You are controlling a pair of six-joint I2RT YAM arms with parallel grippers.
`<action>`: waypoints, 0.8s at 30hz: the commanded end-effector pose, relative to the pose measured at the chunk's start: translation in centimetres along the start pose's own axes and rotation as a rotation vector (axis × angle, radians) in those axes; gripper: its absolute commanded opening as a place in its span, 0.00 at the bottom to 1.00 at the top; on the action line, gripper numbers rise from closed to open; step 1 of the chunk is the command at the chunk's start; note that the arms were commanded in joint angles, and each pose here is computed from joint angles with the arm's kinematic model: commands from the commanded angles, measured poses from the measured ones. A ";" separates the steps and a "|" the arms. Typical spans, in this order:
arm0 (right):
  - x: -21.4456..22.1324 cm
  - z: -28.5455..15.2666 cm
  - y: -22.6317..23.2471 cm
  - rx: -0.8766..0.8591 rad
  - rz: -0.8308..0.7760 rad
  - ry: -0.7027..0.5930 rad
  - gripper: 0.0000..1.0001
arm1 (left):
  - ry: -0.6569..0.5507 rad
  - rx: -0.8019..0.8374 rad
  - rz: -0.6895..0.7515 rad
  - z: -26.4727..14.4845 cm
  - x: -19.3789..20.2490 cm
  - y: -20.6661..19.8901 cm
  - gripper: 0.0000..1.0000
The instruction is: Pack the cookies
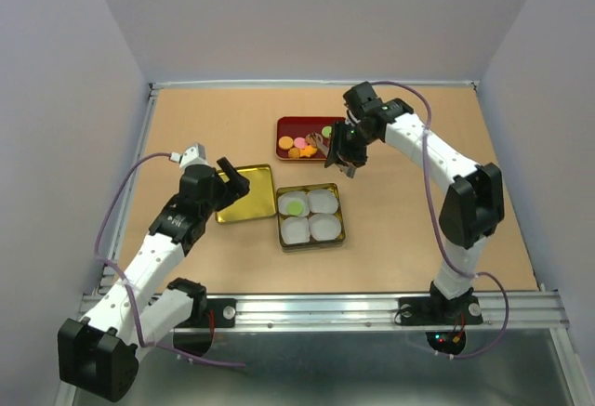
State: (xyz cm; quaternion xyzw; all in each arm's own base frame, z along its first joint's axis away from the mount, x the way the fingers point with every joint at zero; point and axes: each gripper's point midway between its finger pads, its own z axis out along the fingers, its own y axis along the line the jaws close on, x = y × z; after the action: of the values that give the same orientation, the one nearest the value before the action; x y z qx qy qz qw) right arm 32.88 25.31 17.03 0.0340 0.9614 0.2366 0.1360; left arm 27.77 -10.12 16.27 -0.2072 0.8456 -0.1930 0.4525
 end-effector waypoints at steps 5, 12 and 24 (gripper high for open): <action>-5.6 3.1 0.8 0.077 -0.081 -0.099 0.52 | 0.036 0.118 -0.074 2.1 3.0 -0.6 0.86; -6.5 5.6 1.2 0.061 -0.080 -0.067 0.52 | 0.063 0.132 -0.092 2.6 5.2 0.4 0.86; -4.5 6.3 1.2 0.028 -0.036 -0.001 0.50 | 0.064 0.142 -0.099 3.3 5.3 0.2 0.86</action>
State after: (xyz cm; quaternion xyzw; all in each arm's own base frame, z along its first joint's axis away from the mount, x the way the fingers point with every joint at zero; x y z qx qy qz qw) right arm 39.48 27.95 12.08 0.0208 0.9697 0.2023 0.1355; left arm 27.23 -12.66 10.11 -0.2147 0.8431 -0.2634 0.4169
